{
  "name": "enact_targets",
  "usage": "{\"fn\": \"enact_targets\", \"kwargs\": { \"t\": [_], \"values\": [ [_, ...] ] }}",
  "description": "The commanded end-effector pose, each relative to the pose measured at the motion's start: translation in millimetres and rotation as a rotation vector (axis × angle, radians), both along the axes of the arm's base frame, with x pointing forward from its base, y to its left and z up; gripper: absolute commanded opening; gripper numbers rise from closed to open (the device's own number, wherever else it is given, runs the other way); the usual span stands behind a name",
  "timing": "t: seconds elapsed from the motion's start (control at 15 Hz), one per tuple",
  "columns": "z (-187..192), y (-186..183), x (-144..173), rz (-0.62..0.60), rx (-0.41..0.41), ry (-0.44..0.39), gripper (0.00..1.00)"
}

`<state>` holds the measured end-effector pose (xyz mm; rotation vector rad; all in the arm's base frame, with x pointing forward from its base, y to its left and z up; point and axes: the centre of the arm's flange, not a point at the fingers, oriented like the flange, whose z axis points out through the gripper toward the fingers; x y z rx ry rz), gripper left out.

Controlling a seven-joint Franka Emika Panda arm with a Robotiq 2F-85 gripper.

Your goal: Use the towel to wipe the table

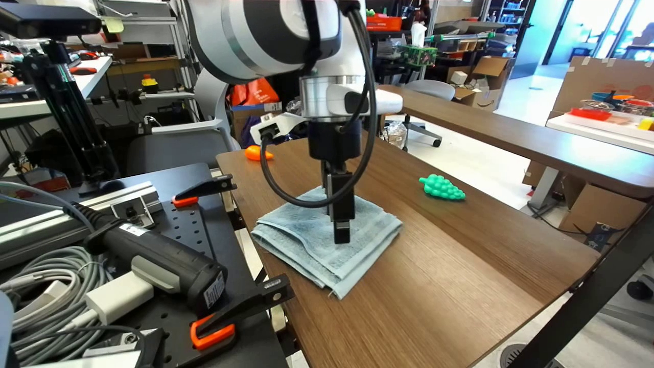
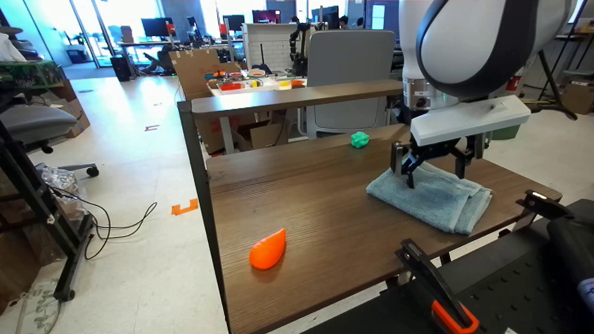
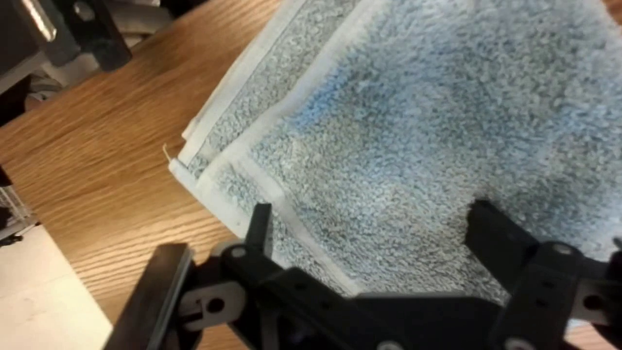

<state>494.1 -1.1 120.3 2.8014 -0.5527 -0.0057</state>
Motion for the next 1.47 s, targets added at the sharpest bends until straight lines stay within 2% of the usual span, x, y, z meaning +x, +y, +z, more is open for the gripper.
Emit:
{"fn": "enact_targets", "kwargs": {
  "t": [0.0,0.07,0.13,0.47,0.6,0.87,1.13,1.2,1.4],
  "values": [
    [-9.3,-19.0,24.0,-0.081,-0.125,-0.058,1.0],
    [-8.3,-22.4,25.7,-0.095,-0.125,-0.061,1.0],
    [-0.7,-22.1,17.7,-0.071,-0.079,-0.048,1.0],
    [-4.6,-25.1,23.4,-0.092,-0.097,-0.059,1.0],
    [-13.0,-17.7,26.8,-0.159,-0.001,-0.087,1.0],
    [-53.5,-10.3,45.4,-0.297,0.123,-0.089,1.0],
    [-84.4,-29.0,59.5,-0.351,0.07,-0.149,1.0],
    [-36.2,-19.7,46.4,-0.322,0.096,-0.124,1.0],
    [-36.8,-25.3,55.2,-0.329,0.089,-0.146,1.0]
  ]
}}
